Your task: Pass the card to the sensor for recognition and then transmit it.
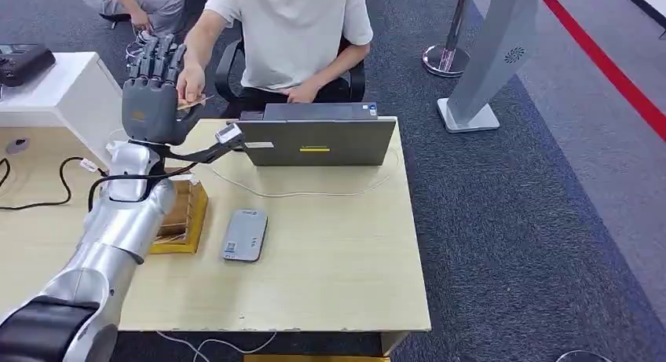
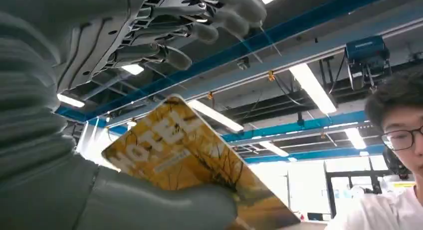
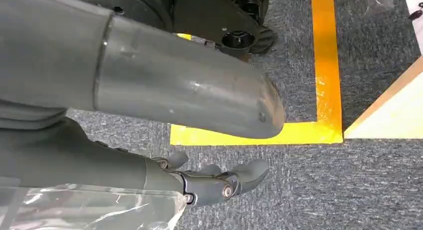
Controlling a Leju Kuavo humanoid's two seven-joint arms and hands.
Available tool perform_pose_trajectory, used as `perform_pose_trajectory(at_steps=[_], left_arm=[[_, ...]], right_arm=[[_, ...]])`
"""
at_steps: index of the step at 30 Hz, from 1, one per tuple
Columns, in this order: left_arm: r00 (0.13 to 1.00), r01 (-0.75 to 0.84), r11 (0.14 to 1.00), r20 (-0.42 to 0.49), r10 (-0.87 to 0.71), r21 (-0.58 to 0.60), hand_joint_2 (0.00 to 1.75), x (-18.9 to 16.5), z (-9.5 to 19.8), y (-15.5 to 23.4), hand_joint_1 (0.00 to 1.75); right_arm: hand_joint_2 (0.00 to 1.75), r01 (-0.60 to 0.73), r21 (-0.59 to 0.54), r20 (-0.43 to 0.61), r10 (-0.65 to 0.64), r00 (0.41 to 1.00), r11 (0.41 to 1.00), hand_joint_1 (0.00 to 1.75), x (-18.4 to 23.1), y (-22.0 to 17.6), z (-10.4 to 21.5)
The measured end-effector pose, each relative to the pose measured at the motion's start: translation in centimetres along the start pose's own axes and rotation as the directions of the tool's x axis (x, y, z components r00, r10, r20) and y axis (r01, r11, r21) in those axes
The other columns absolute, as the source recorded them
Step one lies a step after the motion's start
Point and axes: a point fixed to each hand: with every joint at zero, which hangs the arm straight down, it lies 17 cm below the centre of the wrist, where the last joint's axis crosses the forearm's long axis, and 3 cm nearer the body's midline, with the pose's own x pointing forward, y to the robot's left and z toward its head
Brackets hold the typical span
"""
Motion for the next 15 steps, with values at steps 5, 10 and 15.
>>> perform_pose_trajectory(at_steps=[5, 10, 15], left_arm=[[1.0, -0.004, 1.0, -0.009, 0.003, -0.028, 1.75, -0.4, 0.4, -0.8, 1.75], [1.0, -0.016, 0.999, -0.023, 0.015, -0.04, 1.75, -0.7, 0.7, -1.4, 1.75], [0.999, -0.035, 0.999, -0.041, 0.034, -0.014, 1.75, -1.1, 0.5, -0.9, 1.75]], right_arm=[[0.0, -0.012, 0.006, -0.004, 0.012, 1.0, 1.0, 0.0, -0.1, 0.2, 0.0], [0.0, -0.022, 0.009, -0.01, 0.022, 1.0, 1.0, 0.0, -0.3, 0.2, 0.0], [0.0, -0.031, 0.014, -0.016, 0.032, 0.999, 0.999, 0.0, -0.4, 0.4, 0.1]])
